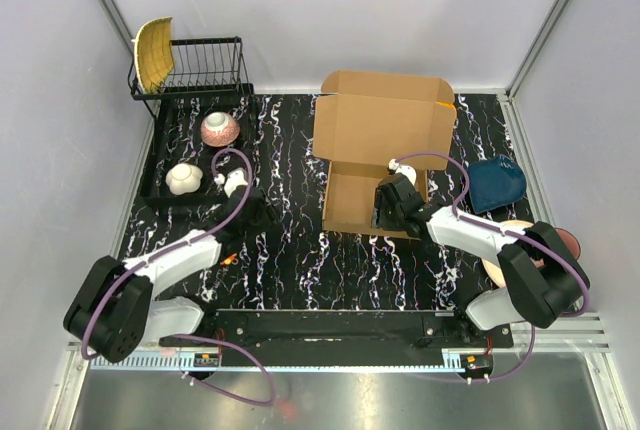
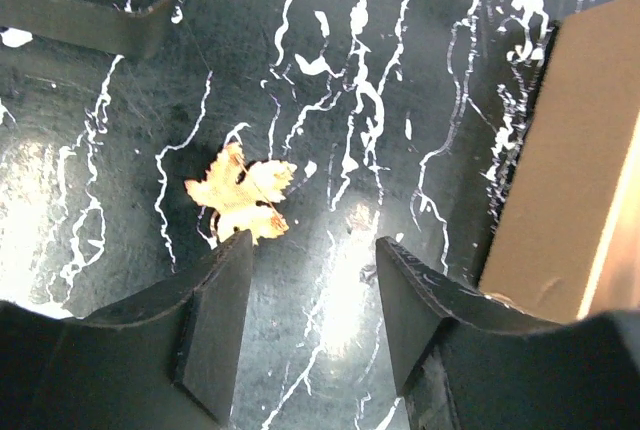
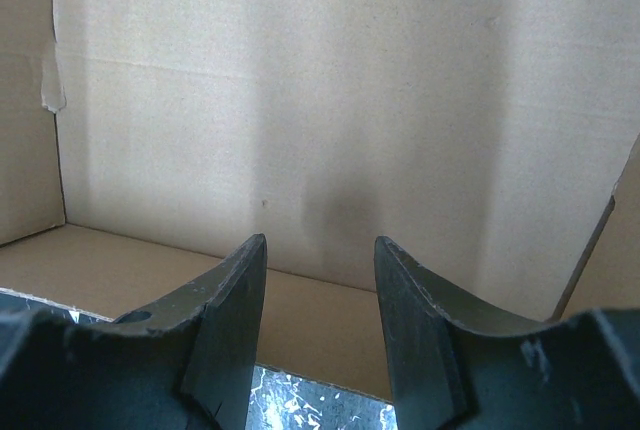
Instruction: Fold the paper box
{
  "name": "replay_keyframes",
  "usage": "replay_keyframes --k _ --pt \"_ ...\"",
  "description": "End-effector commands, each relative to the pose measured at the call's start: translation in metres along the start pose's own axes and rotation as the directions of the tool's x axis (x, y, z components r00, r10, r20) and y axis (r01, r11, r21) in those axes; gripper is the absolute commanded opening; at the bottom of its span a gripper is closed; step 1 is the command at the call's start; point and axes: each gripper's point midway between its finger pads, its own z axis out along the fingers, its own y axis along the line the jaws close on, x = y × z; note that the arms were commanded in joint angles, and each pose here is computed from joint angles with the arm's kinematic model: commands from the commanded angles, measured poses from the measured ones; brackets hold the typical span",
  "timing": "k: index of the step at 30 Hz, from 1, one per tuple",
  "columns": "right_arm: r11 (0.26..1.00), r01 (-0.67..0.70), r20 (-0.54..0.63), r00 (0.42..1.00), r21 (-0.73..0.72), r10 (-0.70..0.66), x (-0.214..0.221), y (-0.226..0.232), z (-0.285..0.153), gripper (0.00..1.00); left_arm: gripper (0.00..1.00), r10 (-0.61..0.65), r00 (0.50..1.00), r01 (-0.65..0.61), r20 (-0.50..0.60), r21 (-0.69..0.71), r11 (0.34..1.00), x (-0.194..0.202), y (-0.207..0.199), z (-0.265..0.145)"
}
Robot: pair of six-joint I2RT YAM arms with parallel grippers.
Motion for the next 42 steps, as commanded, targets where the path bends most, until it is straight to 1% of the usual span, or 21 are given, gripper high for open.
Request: replay_keyframes --k 1,6,11,15,18,21,25,28,34,35,38,42 --pt "0.999 0.007 0.028 1.000 -0.033 -0.006 -0.007 0.010 -0.003 0.54 0.54 0.038 0.996 -0.036 0.075 -0.041 0.999 -0.022 -0.010 0.009" --pt "0.999 0.010 0.025 1.000 -0.031 -0.009 -0.007 0.009 -0.002 0.54 0.52 0.109 0.992 -0.100 0.069 -0.123 0.987 -0.019 -0.004 0.019" --pt "0.999 0.013 0.021 1.000 -0.032 -0.012 -0.005 0.009 -0.001 0.54 0.49 0.141 0.988 -0.130 0.062 -0.149 0.980 -0.017 -0.004 0.025" --pt "0.999 0.015 0.022 1.000 -0.028 -0.014 -0.006 0.009 0.000 0.54 0.44 0.187 0.982 -0.179 0.027 -0.184 0.966 -0.010 0.000 0.033" --pt "0.999 0.019 0.025 1.000 -0.026 -0.019 -0.007 0.009 0.000 0.54 0.41 0.198 0.980 -0.194 0.002 -0.204 0.960 -0.003 0.006 0.036" --pt "1.000 0.020 0.021 1.000 -0.024 -0.019 -0.006 0.009 0.001 0.54 0.36 0.202 0.979 -0.199 -0.007 -0.204 0.958 0.002 0.009 0.038" --pt "1.000 0.022 0.017 1.000 -0.021 -0.022 -0.005 0.008 0.002 0.54 0.26 0.204 0.979 -0.204 -0.019 -0.208 0.957 0.006 0.011 0.040" --pt "0.999 0.024 0.017 1.000 -0.021 -0.024 -0.005 0.008 0.002 0.54 0.21 0.205 0.978 -0.206 -0.025 -0.204 0.957 0.008 0.012 0.041" --pt "1.000 0.020 0.020 1.000 -0.023 -0.020 -0.005 0.008 0.001 0.54 0.09 0.208 0.978 -0.211 -0.036 -0.202 0.956 0.011 0.013 0.042" --pt "1.000 0.021 0.019 1.000 -0.022 -0.020 -0.005 0.008 0.001 0.54 0.05 0.206 0.978 -0.209 -0.036 -0.202 0.957 0.011 0.013 0.042" --pt "1.000 0.015 0.025 1.000 -0.026 -0.014 -0.007 0.008 -0.001 0.54 0.01 0.198 0.980 -0.200 -0.032 -0.195 0.960 0.011 0.013 0.039" --pt "0.999 0.016 0.032 0.999 -0.032 -0.015 -0.010 0.010 -0.004 0.54 0.00 0.185 0.983 -0.184 -0.008 -0.165 0.969 0.004 0.005 0.034"
